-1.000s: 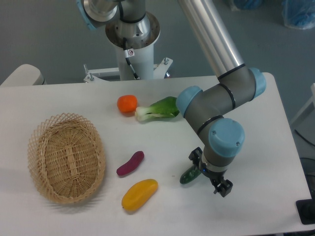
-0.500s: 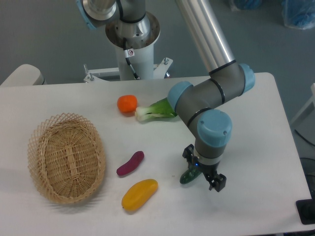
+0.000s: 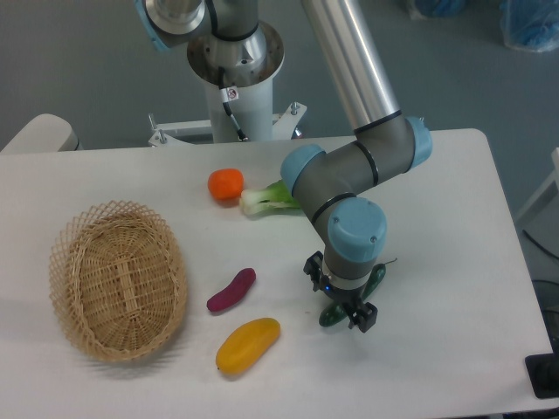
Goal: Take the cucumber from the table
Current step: 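Close the gripper around the cucumber's middle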
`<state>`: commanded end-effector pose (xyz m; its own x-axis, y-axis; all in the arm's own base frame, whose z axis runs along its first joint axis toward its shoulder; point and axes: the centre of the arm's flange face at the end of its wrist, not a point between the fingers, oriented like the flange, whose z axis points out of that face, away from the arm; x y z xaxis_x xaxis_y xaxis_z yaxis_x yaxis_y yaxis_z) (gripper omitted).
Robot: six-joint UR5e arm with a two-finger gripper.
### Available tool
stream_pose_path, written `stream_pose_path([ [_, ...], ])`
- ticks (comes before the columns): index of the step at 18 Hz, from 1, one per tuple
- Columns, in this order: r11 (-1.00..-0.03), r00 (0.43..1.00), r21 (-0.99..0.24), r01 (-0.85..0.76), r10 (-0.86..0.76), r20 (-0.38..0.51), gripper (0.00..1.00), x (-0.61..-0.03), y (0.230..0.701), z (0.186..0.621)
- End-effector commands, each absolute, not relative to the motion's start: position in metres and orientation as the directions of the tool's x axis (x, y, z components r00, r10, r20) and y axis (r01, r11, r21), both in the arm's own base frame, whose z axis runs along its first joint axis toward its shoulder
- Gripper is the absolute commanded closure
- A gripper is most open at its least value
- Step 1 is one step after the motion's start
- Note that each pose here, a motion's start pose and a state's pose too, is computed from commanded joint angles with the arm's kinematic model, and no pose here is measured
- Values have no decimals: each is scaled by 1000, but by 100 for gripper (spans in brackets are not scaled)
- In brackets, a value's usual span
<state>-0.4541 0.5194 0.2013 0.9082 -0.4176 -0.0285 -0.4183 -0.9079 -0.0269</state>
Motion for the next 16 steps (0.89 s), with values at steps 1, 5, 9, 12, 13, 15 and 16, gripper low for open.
stream_pose_path([
  [1,-907,907,-29,-420,-419,-31,0,-456,519,203],
  [5,-910,911,-26,-413,-412,-32,13,-455,518,196],
  [9,-911,911,-27,-411,-410,-35,50,-452,518,191],
  [12,-910,910,-28,-414,-413,-46,67,-457,520,196],
  [13,-908,908,-28,-419,-417,-47,72,-457,520,197],
  [15,-906,906,-31,-422,-420,-56,75,-465,522,208],
  [16,-906,906,-27,-421,-420,-44,75,-468,524,210],
])
